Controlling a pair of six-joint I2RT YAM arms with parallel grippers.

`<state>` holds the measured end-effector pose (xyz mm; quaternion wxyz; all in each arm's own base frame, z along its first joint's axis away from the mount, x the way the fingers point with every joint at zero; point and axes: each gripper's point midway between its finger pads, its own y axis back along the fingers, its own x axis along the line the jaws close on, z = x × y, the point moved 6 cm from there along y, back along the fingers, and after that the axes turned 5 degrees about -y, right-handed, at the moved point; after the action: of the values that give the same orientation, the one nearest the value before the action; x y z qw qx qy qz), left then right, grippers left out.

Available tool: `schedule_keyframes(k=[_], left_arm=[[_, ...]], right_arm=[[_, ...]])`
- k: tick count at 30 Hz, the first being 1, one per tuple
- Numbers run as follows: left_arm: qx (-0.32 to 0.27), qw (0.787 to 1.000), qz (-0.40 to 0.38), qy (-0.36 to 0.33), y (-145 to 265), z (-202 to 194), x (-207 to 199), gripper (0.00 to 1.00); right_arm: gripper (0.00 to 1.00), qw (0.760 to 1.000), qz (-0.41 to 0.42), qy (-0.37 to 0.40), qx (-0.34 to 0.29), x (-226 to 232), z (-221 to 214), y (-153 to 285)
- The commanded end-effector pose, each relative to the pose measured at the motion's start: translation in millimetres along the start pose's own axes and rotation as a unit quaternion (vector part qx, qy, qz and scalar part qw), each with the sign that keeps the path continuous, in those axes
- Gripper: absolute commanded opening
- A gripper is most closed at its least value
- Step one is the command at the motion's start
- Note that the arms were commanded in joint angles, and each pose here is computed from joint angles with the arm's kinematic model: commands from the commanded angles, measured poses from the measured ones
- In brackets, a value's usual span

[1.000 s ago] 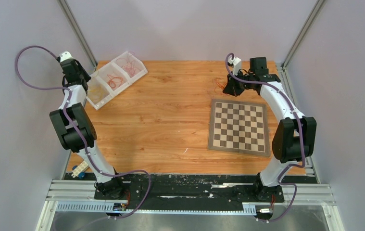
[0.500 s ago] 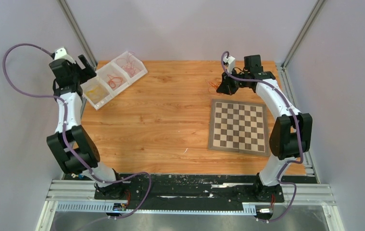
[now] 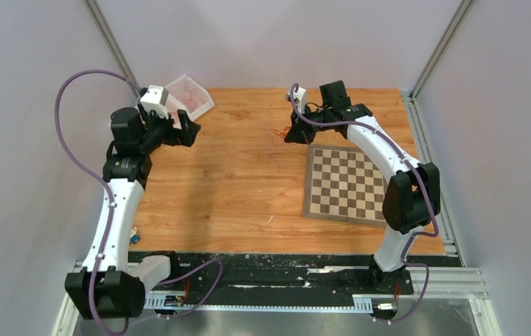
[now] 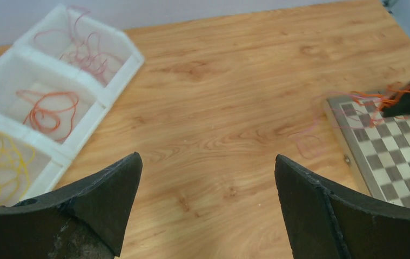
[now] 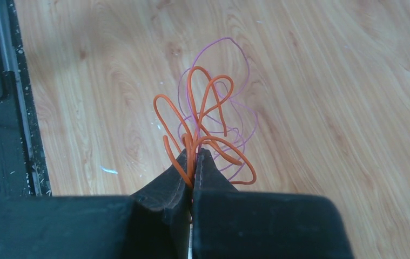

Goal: Untangle the cables

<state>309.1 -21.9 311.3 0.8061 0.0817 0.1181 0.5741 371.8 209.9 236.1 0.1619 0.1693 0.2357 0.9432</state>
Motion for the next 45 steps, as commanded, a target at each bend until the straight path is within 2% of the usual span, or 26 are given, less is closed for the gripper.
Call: schedule_keyframes(k=[1,5,7,9,13,14,17,19,22,25,26,27,28,29,32,34,36,45], left_arm=[[-0.009,0.993,-0.049,-0.106,18.5,7.5,-28.2,1.00],[0.025,0.996,-0.039,-0.076,14.8,-17.3,-26.1,1.00],[0.036,0.992,-0.079,-0.086,14.8,-26.9,-33.4,1.00],[0.022,0.985,-0.131,-0.111,15.5,-33.8,-42.8,1.00],[-0.022,0.941,-0.283,-0.184,20.9,-53.2,-74.6,1.00],[-0.022,0.937,-0.297,-0.183,20.8,-64.1,-77.4,1.00],[-0.044,0.902,-0.385,-0.190,26.9,-76.8,-94.6,1.00],[-0.044,0.891,-0.405,-0.199,29.0,-83.1,-102.3,1.00],[-0.062,0.873,-0.414,-0.250,30.0,-99.0,-110.4,0.99],[-0.057,0.864,-0.417,-0.277,30.7,-109.7,-114.3,0.81],[-0.057,0.859,-0.421,-0.286,30.3,-108.8,-114.7,0.72],[-0.041,0.858,-0.430,-0.278,32.9,-114.2,-116.5,0.67],[-0.039,0.855,-0.431,-0.285,32.3,-112.6,-116.3,0.57],[-0.022,0.858,-0.431,-0.279,33.3,-117.2,-115.8,0.51],[-0.008,0.868,-0.409,-0.281,32.1,-115.9,-111.2,0.16],[-0.012,0.876,-0.389,-0.284,29.0,-113.4,-108.3,0.05],[-0.012,0.891,-0.360,-0.276,25.1,-109.8,-104.3,0.00],[0.026,0.937,-0.259,-0.232,23.2,-112.6,-80.7,0.00]], right_arm=[[0.00,0.997,0.039,0.060,-0.023,24.6,23.6,-11.1],[0.00,0.994,0.072,0.074,-0.016,40.1,22.0,-38.2],[0.00,0.993,0.091,0.077,-0.011,53.1,20.9,-50.2],[0.00,0.991,0.109,0.082,-0.003,66.7,16.6,-60.8],[0.00,0.985,0.134,0.106,0.004,93.4,14.5,-74.5],[0.00,0.984,0.136,0.112,0.006,100.3,15.8,-77.5],[0.00,0.979,0.147,0.140,0.007,120.8,18.4,-82.2],[0.00,0.976,0.153,0.153,0.004,130.2,20.3,-81.0],[0.00,0.972,0.171,0.162,-0.007,140.1,23.5,-73.9],[0.00,0.968,0.190,0.164,-0.018,150.0,26.2,-63.9],[0.00,0.966,0.195,0.165,-0.022,153.3,26.3,-60.1],[0.01,0.966,0.198,0.166,-0.024,156.1,25.5,-56.2],[0.02,0.964,0.200,0.172,-0.027,158.3,23.8,-52.9],[0.02,0.963,0.201,0.176,-0.027,159.5,20.7,-50.5],[0.04,0.964,0.194,0.178,-0.024,159.6,12.3,-43.7],[0.06,0.965,0.187,0.180,-0.024,154.7,7.1,-38.7],[0.07,0.970,0.169,0.172,-0.018,143.9,2.8,-36.8],[0.07,0.995,0.074,0.063,0.000,48.0,-28.8,-8.2]])
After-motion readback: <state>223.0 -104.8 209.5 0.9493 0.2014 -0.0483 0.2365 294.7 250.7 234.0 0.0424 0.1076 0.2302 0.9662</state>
